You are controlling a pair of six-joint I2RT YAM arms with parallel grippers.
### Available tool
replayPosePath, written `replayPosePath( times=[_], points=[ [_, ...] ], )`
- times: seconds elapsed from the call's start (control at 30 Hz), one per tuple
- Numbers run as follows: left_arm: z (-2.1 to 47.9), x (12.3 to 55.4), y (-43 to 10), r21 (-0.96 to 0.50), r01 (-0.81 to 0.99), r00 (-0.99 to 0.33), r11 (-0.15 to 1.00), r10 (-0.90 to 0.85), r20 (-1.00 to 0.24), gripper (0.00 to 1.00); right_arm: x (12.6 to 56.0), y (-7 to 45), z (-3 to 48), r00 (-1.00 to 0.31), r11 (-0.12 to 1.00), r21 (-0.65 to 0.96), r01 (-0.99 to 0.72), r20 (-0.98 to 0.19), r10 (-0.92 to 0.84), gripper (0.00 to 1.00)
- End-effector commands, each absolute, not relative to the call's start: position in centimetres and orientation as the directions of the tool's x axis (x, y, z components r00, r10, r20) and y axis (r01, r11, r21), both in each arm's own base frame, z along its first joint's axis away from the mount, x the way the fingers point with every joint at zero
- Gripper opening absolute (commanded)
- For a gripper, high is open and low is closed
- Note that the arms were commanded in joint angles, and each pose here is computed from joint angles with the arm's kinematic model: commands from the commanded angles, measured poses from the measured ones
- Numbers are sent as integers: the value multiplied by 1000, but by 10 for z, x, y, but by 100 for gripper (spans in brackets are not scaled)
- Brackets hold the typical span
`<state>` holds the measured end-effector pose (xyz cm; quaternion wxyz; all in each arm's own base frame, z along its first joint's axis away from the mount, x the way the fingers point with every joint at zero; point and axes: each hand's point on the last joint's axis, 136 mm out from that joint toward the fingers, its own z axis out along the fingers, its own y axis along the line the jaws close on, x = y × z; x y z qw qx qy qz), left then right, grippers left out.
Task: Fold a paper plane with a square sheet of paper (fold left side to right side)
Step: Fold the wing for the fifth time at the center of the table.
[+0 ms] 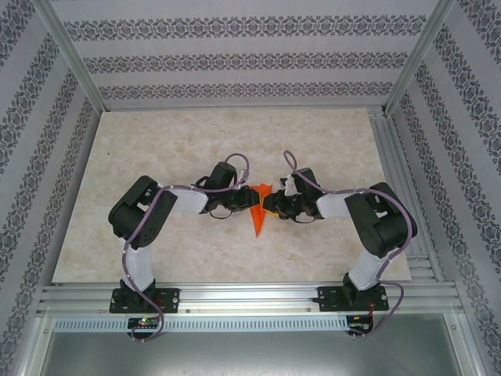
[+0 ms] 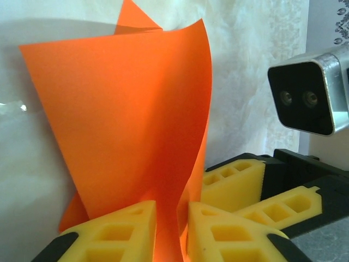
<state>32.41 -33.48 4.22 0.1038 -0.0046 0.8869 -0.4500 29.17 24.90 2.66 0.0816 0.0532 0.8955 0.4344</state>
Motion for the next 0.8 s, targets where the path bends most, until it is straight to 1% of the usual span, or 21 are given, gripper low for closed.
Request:
replayPosePath(
  times=[0.0, 0.1, 0.27, 0.37, 0.53, 0.77],
  points=[
    [52, 335, -341, -811, 141, -969, 568, -90, -231, 21, 294, 255, 24, -983, 622, 783, 3, -113, 147, 33],
    [53, 336, -340, -810, 143, -968, 569, -91, -235, 17, 294, 255, 24, -983, 624, 781, 1, -114, 144, 33],
    [54, 336, -338, -801, 149, -965, 580, -92, -246, 6, 294, 255, 24, -983, 627, 779, -1, -114, 141, 33],
    [53, 335, -333, -784, 153, -962, 602, -91, -257, 2, 293, 255, 24, -983, 628, 778, -1, -115, 141, 34],
    [47, 334, -325, -761, 154, -960, 631, -87, -266, 0, 294, 256, 28, -983, 622, 783, -11, -121, 135, 35],
    [46, 334, -317, -750, 152, -957, 644, -95, -275, 0, 293, 255, 32, -983, 627, 779, -20, -130, 130, 36]
  ],
)
